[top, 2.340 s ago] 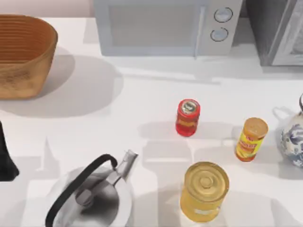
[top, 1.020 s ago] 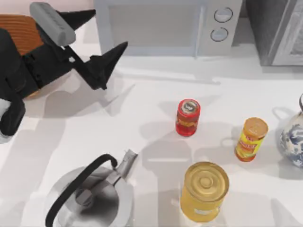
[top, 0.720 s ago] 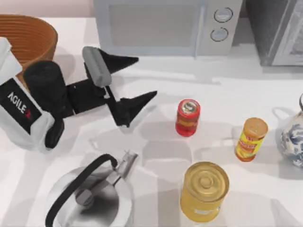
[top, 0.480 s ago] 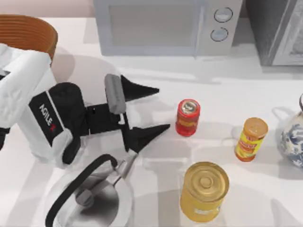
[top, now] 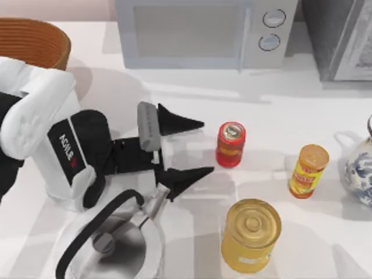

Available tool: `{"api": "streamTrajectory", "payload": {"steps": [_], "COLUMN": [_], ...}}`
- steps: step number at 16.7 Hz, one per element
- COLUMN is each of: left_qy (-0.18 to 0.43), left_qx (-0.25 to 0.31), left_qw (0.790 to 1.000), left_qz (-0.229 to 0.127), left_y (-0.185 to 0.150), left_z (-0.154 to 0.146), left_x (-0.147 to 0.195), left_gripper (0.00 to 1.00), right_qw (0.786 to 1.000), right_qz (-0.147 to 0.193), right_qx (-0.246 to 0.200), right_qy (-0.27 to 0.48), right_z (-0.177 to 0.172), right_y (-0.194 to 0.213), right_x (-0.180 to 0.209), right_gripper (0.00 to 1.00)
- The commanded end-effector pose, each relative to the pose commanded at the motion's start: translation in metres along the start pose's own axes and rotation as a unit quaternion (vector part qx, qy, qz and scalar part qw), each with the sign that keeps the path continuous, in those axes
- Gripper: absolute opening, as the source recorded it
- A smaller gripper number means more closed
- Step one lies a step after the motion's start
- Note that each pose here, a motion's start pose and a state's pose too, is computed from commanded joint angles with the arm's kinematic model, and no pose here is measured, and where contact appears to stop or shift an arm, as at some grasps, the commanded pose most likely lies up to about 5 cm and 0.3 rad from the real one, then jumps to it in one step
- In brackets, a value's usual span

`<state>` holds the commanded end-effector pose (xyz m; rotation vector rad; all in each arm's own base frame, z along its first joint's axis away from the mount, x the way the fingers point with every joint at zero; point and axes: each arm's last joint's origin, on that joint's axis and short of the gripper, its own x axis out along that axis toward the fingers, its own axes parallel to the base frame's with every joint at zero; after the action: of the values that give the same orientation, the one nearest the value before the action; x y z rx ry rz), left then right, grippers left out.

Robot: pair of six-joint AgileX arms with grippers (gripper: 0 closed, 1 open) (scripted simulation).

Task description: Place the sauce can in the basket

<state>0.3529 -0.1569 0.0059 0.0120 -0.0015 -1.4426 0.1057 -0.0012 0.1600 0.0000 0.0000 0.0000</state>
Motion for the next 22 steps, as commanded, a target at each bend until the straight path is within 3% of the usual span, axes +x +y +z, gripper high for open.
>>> {"api": "streamTrajectory", "payload": {"steps": [4, 11, 16, 22], "left_qy": [-0.003, -0.003, -0.001, -0.001], "left_qx": [0.002, 0.003, 0.002, 0.002], "left_qw": [1.000, 1.000, 1.000, 1.000], "left_qz": [-0.002, -0.003, -0.003, -0.003], "left_y": [0.009, 0.005, -0.001, -0.001], "left_z": [0.002, 0.002, 0.000, 0.000], "left_x": [0.010, 0.067, 0.072, 0.072], "left_gripper": [1.00, 1.00, 1.00, 0.55], "right_qw": [1.000, 1.000, 1.000, 1.000], "right_qz": [0.000, 0.000, 0.000, 0.000], "right_qx": [0.000, 0.000, 0.000, 0.000], "right_qy": [0.000, 0.000, 0.000, 0.000], "right_z": [0.000, 0.000, 0.000, 0.000], "right_y": [0.000, 0.000, 0.000, 0.000], "right_x": [0.000, 0.000, 0.000, 0.000], "right_gripper": [1.00, 1.00, 1.00, 1.00]}}
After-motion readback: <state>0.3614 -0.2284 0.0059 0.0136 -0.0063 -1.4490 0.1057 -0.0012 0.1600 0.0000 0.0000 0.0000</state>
